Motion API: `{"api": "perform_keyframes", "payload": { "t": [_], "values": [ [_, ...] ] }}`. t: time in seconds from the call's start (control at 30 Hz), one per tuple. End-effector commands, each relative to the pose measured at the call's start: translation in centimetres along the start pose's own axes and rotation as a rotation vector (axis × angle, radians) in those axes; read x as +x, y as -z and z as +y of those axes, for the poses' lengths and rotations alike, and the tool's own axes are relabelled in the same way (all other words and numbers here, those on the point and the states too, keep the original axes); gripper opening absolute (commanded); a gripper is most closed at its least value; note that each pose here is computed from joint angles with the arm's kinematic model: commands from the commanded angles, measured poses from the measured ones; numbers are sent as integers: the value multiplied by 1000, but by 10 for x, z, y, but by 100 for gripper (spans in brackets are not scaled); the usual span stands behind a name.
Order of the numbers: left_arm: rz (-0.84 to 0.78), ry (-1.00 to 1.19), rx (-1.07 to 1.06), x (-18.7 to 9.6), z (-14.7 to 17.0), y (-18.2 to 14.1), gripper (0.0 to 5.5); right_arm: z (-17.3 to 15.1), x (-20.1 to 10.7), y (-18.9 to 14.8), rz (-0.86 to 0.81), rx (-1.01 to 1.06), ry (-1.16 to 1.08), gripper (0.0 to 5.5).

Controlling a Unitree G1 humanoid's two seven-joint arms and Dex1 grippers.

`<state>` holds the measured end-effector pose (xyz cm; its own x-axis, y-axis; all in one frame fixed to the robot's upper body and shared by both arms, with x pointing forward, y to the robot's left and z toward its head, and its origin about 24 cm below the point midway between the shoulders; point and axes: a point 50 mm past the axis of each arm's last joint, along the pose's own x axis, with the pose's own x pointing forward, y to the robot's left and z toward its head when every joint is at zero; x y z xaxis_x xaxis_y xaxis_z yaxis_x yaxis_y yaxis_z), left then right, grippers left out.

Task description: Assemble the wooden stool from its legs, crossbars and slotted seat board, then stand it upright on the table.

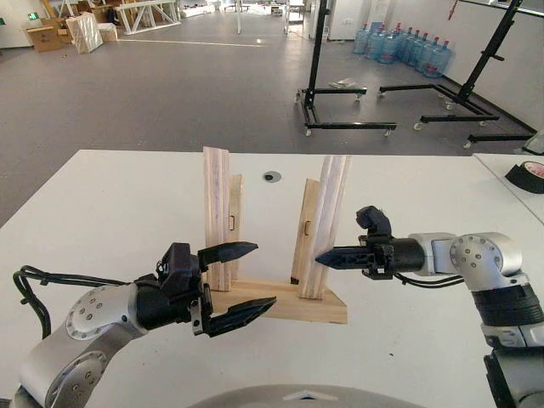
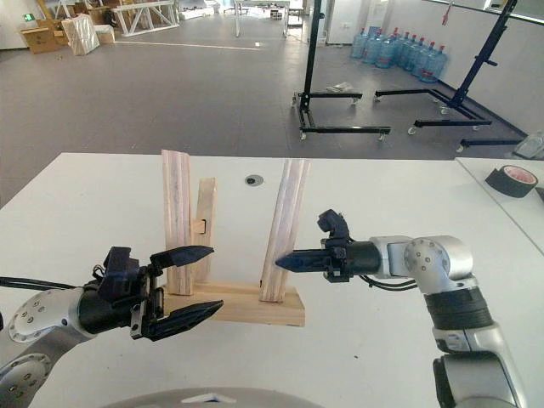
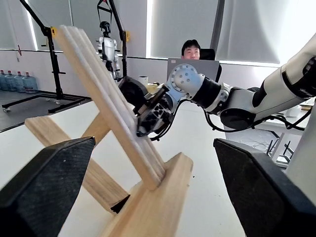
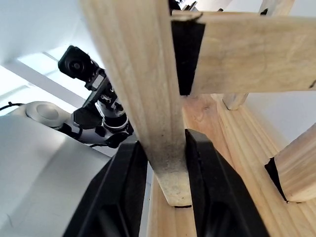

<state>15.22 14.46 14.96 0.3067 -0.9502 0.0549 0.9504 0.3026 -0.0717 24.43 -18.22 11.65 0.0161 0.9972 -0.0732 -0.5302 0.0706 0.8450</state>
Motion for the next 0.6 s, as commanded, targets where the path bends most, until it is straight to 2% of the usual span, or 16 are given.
{"api": "perform_keyframes", "payload": {
  "t": [0.03, 0.17, 0.27, 0.43, 0.53, 0.6],
  "values": [
    [-26, 16, -16, 5, -3, -4, 440, -35, -5, 16, 26, 203, 216, 104],
    [-22, 20, -21, 7, -1, -2, 440, -41, -4, 5, 2, 157, 247, 103],
    [-15, 22, -23, 6, 2, -1, 440, -44, -5, 5, 9, 80, 281, 184],
    [-4, 53, -12, 5, 8, -3, 440, -46, -20, 12, -108, 71, 322, 310],
    [-6, 57, 3, 0, 13, -6, 440, -27, -32, 24, -179, 106, 242, 365],
    [-20, 47, 5, -6, 18, -7, 440, -10, -32, 32, -208, 127, 147, 365]
  ]
}}
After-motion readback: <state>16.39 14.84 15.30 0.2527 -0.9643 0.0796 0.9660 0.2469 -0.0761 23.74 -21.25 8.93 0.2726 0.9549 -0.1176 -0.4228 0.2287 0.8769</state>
